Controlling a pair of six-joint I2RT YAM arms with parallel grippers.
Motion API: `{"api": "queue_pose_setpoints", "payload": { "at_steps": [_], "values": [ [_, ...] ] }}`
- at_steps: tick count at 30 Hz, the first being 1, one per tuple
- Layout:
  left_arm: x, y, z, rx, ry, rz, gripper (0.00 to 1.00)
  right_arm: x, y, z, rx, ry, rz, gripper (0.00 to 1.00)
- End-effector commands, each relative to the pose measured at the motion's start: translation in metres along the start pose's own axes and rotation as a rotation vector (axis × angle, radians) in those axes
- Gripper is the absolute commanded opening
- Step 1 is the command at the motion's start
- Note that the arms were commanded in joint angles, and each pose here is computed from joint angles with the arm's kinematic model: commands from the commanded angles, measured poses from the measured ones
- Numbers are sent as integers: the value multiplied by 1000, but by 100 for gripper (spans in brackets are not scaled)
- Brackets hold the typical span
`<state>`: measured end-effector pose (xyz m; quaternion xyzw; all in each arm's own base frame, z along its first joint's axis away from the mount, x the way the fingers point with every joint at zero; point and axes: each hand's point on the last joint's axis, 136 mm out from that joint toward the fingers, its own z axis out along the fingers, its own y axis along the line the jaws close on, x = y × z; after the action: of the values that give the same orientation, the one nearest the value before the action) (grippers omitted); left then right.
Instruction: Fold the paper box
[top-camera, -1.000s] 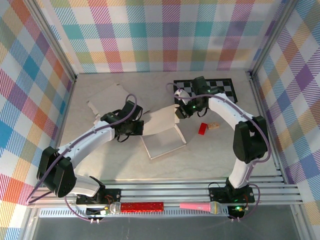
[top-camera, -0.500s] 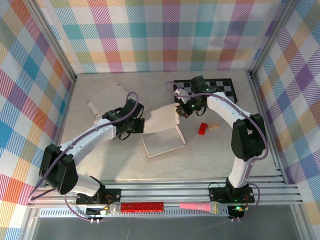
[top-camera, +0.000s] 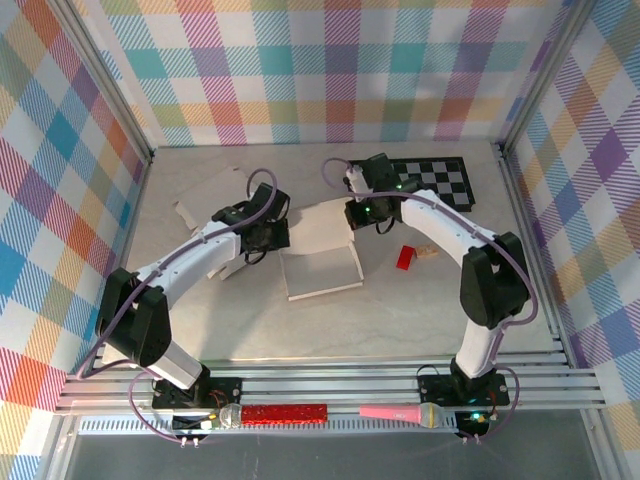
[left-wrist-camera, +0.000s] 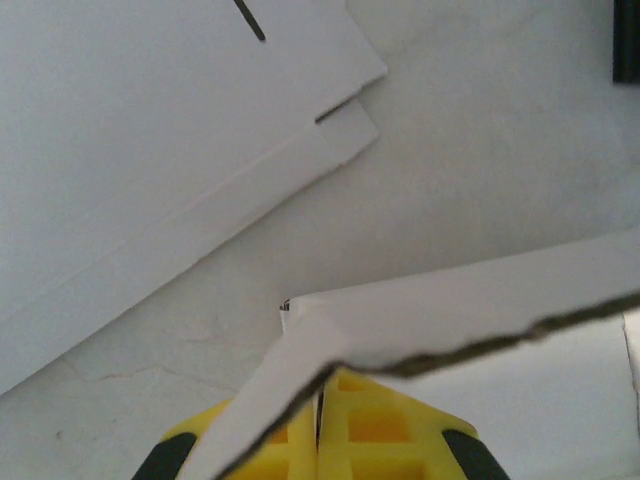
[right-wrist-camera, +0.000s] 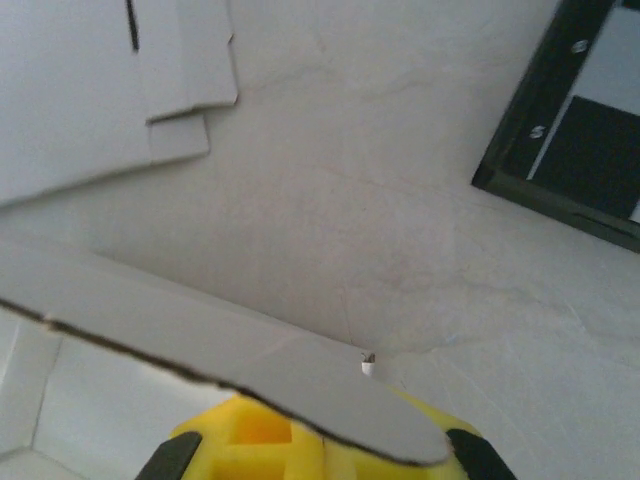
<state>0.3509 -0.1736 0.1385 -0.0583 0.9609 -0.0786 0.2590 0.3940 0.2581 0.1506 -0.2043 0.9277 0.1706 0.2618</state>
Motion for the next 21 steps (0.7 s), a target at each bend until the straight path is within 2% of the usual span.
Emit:
{"api": "queue_pose_setpoints", "payload": {
  "at_steps": [1, 6, 14, 21],
  "values": [
    [-33, -22, -5, 101, -103, -64, 0, -25, 9, -24, 25, -185, 196, 0],
    [-38, -31, -3, 173, -166, -39, 0, -20, 25, -23, -4, -299, 218, 0],
    [-16, -34, 2, 284, -202, -29, 0, 8, 33, -21, -18, -427, 180, 0],
    [0, -33, -5, 340, -228, -18, 0, 28, 28, -20, 3, -408, 276, 0]
  ]
}}
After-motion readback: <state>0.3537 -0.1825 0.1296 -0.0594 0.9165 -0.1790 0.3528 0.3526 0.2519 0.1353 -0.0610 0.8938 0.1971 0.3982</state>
